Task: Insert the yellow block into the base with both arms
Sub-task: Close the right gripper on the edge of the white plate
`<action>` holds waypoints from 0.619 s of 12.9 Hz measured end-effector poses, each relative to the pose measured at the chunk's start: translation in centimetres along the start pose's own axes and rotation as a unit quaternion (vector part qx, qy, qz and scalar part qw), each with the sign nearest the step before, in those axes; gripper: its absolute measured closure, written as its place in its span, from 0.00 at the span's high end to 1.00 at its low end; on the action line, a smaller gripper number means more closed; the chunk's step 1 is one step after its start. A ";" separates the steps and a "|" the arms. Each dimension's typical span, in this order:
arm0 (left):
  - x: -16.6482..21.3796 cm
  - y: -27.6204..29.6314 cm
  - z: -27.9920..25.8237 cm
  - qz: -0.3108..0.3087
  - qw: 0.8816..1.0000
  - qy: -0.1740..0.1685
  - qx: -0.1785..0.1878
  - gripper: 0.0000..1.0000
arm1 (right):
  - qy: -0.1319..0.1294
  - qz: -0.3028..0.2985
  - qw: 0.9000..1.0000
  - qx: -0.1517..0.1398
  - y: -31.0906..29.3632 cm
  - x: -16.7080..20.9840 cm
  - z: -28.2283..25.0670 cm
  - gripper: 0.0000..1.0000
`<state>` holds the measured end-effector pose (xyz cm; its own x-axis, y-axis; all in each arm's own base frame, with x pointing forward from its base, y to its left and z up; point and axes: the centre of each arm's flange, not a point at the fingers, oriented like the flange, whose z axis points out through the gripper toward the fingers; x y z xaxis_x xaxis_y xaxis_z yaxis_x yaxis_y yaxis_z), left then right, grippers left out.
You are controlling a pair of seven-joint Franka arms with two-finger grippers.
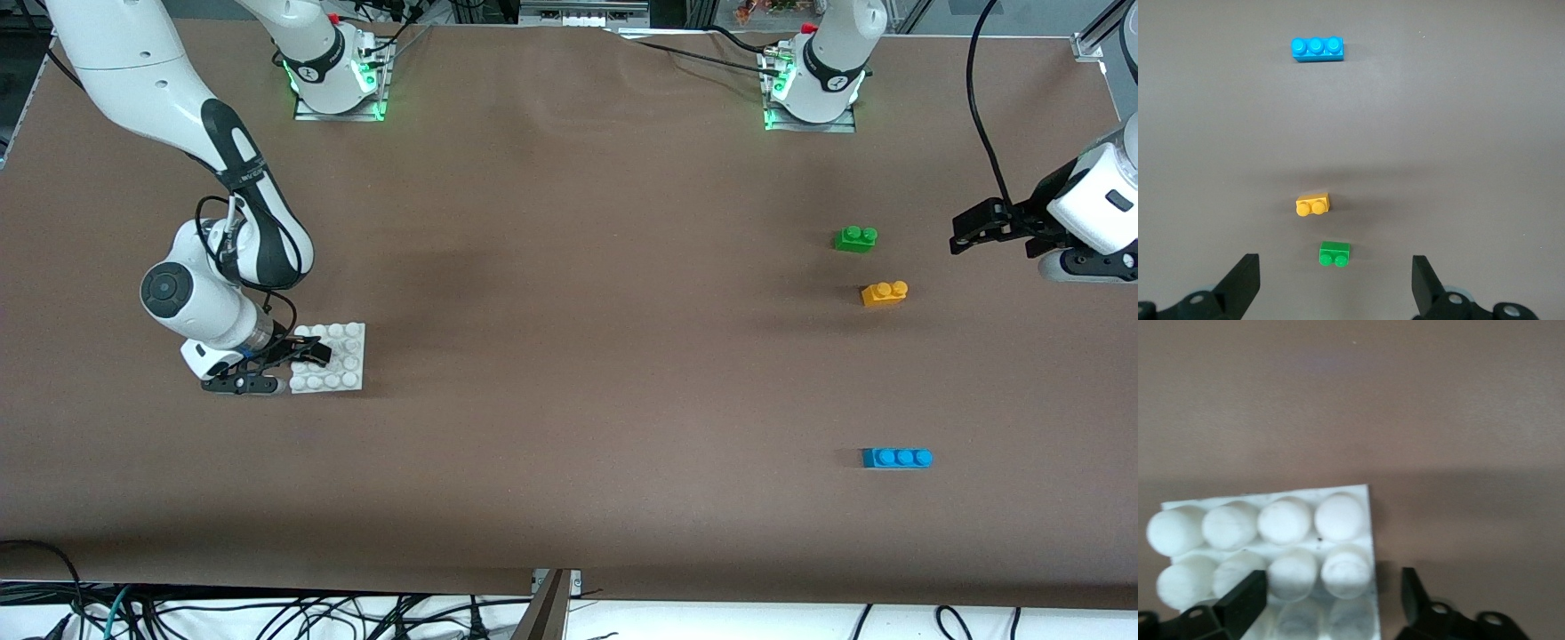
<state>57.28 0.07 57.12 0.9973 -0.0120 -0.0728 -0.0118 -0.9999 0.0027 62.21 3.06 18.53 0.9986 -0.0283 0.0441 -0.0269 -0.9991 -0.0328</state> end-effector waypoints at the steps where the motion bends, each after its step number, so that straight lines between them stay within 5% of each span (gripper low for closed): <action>1: 0.0 0.0 0.0 0.000 1.000 0.000 0.000 1.00 | 0.000 -0.001 1.000 0.000 -0.1 0.0 0.0 0.81; 8: 0.0 0.0 0.0 0.000 1.000 0.000 0.000 1.00 | 0.002 -0.002 1.000 0.002 -0.5 0.0 0.3 0.69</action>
<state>57.28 0.07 57.12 0.9973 -0.0120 -0.0729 -0.0118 -0.9999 0.0027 62.19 3.52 18.24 0.9986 -0.0243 0.0478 -0.0225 -0.9990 -0.0376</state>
